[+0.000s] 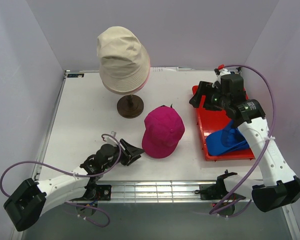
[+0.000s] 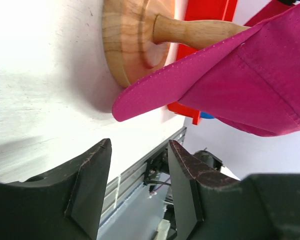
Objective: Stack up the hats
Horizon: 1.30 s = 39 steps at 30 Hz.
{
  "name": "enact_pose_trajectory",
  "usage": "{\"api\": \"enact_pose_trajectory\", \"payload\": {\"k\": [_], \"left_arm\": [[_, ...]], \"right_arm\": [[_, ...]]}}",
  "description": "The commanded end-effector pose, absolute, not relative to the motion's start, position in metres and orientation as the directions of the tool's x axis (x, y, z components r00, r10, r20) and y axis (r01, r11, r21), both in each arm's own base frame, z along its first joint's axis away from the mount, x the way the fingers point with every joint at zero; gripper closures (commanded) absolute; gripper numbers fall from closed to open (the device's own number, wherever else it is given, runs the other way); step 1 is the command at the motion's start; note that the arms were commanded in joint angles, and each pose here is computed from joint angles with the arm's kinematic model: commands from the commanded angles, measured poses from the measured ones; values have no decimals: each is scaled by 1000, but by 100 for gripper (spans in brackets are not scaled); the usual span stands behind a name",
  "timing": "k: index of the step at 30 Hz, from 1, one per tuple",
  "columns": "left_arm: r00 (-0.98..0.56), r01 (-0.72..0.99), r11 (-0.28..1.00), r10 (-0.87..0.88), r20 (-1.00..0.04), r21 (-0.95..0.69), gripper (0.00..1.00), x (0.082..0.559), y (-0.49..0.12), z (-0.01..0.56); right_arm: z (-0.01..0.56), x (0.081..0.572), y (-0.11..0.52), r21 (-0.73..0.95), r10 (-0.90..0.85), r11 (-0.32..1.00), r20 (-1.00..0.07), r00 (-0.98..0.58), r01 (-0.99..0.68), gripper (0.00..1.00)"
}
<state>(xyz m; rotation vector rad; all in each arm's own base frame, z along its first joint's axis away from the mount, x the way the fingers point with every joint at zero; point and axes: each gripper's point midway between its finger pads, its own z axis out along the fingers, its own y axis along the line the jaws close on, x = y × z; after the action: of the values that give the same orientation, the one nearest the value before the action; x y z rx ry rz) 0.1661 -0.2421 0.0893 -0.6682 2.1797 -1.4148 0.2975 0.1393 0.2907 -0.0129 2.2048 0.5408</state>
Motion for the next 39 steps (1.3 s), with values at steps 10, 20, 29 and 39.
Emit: {"api": "enact_pose_trajectory", "payload": {"k": [10,20,29,39], "left_arm": [[-733,77,619,-496,-466,-781,40,194,-233,162],[-719,284,633,-356,-597,-720,40,197,-251,241],[-714,371,596,-308,-629,-712,40,197,-266,268],[-694,437,561,-286,-661,-702,40,198,-276,294]], "right_arm": [[242,287,40,63,186,978,-695,-695,198,9],[202,229,-13,135,442,887,-528,-725,443,9],[203,196,-20,144,553,813,-493,-671,564,12],[163,185,-24,118,618,762,-428,-660,637,26]]}}
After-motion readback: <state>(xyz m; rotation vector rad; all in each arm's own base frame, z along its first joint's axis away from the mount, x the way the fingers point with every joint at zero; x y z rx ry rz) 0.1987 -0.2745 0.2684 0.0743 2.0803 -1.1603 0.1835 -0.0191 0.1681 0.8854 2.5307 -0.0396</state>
